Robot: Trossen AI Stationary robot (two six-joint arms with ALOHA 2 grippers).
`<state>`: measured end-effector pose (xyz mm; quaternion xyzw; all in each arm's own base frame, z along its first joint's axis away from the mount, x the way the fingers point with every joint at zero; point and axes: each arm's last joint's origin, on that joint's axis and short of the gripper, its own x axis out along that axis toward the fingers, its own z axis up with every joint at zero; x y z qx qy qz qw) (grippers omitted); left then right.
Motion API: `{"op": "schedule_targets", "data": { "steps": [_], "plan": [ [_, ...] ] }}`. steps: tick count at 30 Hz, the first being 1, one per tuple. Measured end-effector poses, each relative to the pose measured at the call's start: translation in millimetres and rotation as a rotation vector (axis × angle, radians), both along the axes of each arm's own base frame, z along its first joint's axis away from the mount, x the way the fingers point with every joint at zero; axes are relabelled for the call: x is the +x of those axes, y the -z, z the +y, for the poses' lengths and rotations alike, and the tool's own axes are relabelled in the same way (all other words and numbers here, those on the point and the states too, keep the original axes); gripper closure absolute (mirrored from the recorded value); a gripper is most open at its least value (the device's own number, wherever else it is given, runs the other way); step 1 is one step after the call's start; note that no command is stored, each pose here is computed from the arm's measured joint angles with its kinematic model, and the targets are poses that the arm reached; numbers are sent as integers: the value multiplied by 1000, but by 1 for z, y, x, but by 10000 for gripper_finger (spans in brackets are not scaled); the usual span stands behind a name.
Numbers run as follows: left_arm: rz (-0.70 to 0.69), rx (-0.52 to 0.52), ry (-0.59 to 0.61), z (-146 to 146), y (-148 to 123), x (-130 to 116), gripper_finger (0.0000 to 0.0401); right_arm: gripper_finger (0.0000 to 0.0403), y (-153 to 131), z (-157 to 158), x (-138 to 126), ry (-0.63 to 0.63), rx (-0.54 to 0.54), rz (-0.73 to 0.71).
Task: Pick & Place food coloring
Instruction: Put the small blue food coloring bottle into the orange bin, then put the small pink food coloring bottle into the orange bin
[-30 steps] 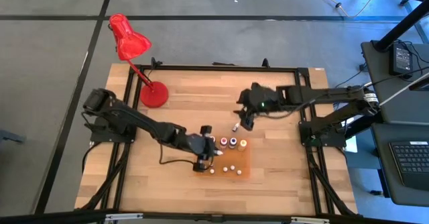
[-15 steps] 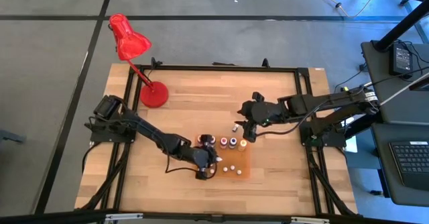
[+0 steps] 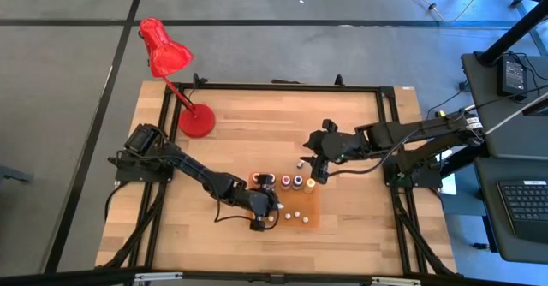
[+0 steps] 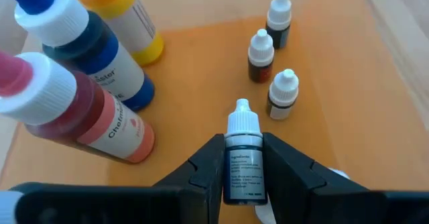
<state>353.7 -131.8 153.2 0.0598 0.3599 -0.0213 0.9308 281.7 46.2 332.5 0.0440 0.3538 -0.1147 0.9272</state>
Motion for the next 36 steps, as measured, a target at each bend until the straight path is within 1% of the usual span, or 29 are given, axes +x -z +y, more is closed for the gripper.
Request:
{"op": "schedule_targets", "data": {
  "steps": [4,15,21,28,36],
  "plan": [
    [3,3,16,0,0,0,308,205,0,0,0,-2,1,0],
    [2,10,15,0,0,0,306,205,0,0,0,-3,0,1],
    [-34,75,-47,2,-1,1,305,205,0,0,0,-3,0,1],
    [-35,72,-42,2,-1,1,306,205,0,0,0,-3,0,1],
    [-32,63,-39,2,-1,1,287,205,0,0,0,-3,0,2]
  ]
}}
